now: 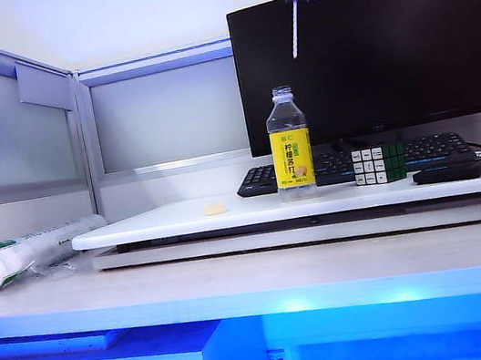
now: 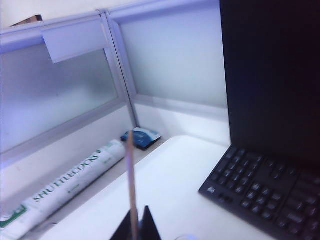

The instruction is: Grab a stick from the table and stick it in a plastic bottle.

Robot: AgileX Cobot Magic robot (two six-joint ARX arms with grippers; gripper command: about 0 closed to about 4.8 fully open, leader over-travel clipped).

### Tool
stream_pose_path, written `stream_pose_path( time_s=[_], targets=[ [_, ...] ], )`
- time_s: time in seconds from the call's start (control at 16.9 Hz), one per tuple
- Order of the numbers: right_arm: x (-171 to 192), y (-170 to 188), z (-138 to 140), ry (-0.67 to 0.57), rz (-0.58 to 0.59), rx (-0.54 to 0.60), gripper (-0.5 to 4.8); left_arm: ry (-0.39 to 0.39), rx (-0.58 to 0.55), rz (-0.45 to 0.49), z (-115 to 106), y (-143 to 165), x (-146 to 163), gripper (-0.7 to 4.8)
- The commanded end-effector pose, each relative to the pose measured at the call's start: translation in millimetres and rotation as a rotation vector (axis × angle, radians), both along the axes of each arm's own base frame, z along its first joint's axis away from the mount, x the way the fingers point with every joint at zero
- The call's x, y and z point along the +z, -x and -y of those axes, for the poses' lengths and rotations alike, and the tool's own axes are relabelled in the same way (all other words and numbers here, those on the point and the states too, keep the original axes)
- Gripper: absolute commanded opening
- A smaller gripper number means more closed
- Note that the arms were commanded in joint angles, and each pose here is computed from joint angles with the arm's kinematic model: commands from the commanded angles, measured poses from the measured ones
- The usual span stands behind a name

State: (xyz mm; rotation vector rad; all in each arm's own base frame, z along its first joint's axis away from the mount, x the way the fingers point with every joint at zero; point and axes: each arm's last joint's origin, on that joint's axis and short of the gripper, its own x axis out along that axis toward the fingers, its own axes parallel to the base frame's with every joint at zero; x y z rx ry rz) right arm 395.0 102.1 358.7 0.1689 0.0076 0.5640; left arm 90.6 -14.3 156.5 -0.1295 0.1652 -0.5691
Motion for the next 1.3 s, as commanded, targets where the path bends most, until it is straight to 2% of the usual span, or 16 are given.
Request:
stream_pose_path(
  time_s=[0.06,0.41,0.65,0.83,1.12,1.3],
  targets=[
    [0,-3,-1,0.023,0.014,-0.024,-0.05,-0.018,-0.060,0.091,1,0,7,-0.05],
    [-4,-15,-9,0.036,0.059,-0.014,-0.05,-0.018,-0.117,0.295,3,2,26,-0.05],
    [11,-38,-17,0.056,0.066,-0.013,-0.05,0.039,-0.125,0.370,3,4,37,-0.05],
    [8,-47,-19,0.060,0.045,-0.026,-0.05,0.061,-0.129,0.427,3,6,44,-0.05],
    [-7,-55,-28,0.064,0.029,-0.015,-0.05,0.085,-0.135,0.437,3,7,46,-0.05],
    [-8,-58,-27,0.054,0.060,-0.054,-0.05,0.095,-0.162,0.431,3,8,47,-0.05]
  ],
)
